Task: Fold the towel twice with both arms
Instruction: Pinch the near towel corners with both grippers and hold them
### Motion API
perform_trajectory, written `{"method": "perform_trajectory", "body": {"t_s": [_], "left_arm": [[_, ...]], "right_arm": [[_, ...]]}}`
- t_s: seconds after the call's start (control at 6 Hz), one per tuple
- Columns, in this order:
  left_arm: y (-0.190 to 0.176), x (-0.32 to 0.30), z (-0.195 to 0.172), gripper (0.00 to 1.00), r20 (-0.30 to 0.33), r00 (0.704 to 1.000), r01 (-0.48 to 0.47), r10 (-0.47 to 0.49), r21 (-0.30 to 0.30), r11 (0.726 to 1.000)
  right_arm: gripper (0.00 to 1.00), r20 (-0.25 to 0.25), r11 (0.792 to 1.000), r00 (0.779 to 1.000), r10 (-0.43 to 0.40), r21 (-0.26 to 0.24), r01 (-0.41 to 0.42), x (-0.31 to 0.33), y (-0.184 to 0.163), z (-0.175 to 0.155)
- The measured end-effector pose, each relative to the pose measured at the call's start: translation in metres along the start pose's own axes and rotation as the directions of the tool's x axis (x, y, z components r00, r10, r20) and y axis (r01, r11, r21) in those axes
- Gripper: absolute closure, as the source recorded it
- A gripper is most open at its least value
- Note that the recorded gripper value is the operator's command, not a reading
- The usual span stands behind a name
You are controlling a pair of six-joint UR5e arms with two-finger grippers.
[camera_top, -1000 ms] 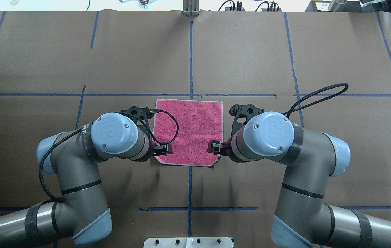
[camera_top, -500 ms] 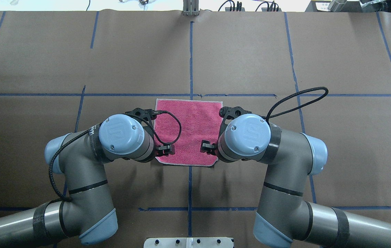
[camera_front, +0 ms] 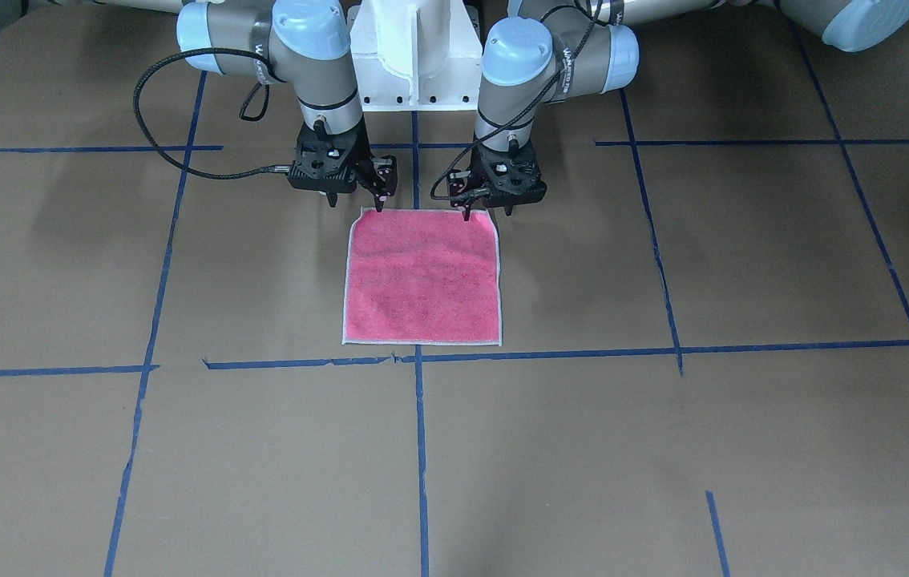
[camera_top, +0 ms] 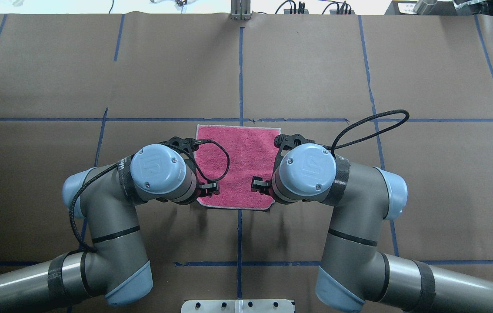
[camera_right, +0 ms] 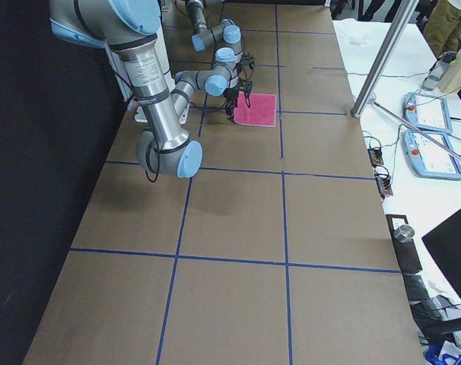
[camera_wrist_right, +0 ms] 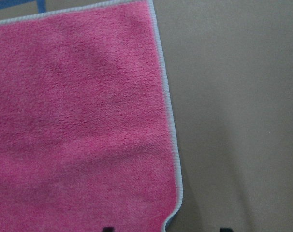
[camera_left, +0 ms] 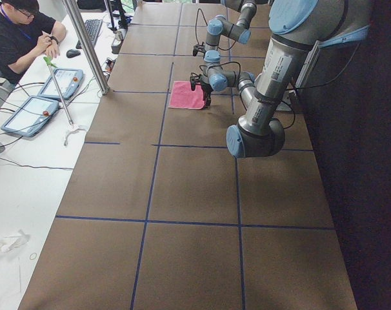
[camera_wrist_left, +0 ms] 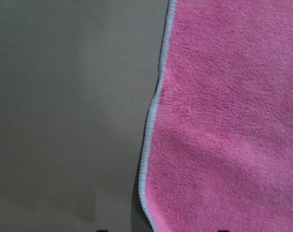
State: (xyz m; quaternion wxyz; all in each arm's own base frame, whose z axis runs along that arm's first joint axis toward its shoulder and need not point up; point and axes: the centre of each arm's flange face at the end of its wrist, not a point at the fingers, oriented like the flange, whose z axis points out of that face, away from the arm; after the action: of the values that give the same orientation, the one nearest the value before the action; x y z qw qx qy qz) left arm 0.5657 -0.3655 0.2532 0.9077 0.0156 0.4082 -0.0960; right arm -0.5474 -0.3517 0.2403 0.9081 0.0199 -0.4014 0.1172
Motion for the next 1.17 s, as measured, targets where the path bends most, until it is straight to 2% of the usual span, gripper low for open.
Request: {"method": "perform_trajectory", "body": {"t_s": [0.17,0.33,0.83,1.0,1.17], "left_arm": [[0.000,0.000,0.000,0.96,0.001,1.000,0.003,-0.003,0.000,1.000],[0.000,-0.001,0.000,1.00,0.002,1.000,0.004,-0.004,0.000,1.000],[0.000,-0.002,0.000,1.00,0.005,1.000,0.006,-0.006,-0.001,1.000],[0.000,-0.001,-0.001,1.00,0.003,1.000,0.006,-0.006,0.000,1.000],[0.000,-0.001,-0.001,1.00,0.001,1.000,0.006,-0.006,0.000,1.000]], "right_arm": [[0.21,-0.001,1.000,1.000,-0.001,-0.001,0.001,0.000,0.001,0.000],[0.24,-0.001,1.000,1.000,-0.002,-0.002,0.002,0.000,0.002,0.001],[0.28,-0.023,1.000,1.000,0.007,-0.011,-0.007,0.000,0.008,0.018],[0.46,-0.016,1.000,1.000,0.009,-0.013,-0.009,-0.002,0.009,0.026],[0.86,-0.004,1.000,1.000,0.010,-0.014,-0.010,-0.003,0.009,0.030]]}}
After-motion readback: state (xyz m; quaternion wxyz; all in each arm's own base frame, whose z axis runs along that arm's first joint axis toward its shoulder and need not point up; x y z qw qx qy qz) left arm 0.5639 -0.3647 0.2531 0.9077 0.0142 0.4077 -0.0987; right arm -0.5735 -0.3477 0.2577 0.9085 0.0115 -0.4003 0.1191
